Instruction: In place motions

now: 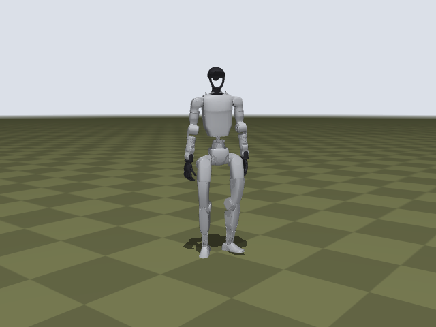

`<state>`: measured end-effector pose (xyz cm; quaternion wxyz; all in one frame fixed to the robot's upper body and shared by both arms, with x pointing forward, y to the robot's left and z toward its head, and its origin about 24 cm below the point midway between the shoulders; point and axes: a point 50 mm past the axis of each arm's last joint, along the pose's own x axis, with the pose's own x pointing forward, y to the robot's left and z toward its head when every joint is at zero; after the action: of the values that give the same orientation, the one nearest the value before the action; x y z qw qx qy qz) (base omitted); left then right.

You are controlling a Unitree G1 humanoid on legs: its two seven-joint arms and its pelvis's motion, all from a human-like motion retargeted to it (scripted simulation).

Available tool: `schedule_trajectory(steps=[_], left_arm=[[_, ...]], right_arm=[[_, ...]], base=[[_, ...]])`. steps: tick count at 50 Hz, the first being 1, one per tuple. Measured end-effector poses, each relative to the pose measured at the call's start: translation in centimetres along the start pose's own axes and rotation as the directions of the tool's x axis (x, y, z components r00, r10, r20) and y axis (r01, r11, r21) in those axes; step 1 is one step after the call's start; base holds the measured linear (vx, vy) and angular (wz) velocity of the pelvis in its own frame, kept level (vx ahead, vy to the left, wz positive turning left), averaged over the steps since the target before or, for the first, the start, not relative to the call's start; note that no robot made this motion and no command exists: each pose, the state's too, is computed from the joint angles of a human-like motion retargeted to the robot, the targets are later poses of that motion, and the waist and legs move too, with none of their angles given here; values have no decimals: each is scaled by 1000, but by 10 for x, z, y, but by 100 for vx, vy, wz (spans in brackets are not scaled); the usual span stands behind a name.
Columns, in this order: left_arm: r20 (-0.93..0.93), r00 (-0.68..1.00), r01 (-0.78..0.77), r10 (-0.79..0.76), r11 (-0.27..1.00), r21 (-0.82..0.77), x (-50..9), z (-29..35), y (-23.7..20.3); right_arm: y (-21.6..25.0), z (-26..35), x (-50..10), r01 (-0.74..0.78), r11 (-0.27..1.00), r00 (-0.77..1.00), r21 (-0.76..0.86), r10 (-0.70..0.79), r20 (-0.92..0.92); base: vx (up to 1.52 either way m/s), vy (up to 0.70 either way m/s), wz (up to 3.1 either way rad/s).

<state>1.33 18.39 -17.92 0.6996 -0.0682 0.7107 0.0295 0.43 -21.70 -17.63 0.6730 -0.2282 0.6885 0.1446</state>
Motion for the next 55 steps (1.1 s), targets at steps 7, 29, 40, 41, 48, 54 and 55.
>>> schedule_trajectory(steps=[7,29,40,41,48,54,55], left_arm=[[37,999,-36,36,999,14,-3,15,13],[-175,982,-92,67,986,-136,-6,-54,19],[-64,995,-88,81,989,-123,-3,-26,18],[-52,995,-85,80,989,-118,-3,-22,18],[29,998,-59,62,995,-85,-2,1,12],[68,997,-43,49,996,-78,-1,13,8],[72,996,-44,50,996,-81,-1,14,8]], right_arm=[[2,-2,0,5,1000,1000,20,-5,-4],[-5,29,0,-2,1000,994,-18,4,109],[6,15,1,-21,999,999,-24,22,49],[7,13,1,-22,1000,999,-23,23,41],[8,1,0,-20,1000,1000,-2,20,0],[4,1,0,-8,1000,1000,5,8,-3],[3,2,0,-5,1000,1000,4,5,-1]], base=[[-6,-4,112],[-5,-8,17],[4,-2,-60],[5,1,-66],[5,4,-65],[-1,4,-86],[-6,1,-81]])
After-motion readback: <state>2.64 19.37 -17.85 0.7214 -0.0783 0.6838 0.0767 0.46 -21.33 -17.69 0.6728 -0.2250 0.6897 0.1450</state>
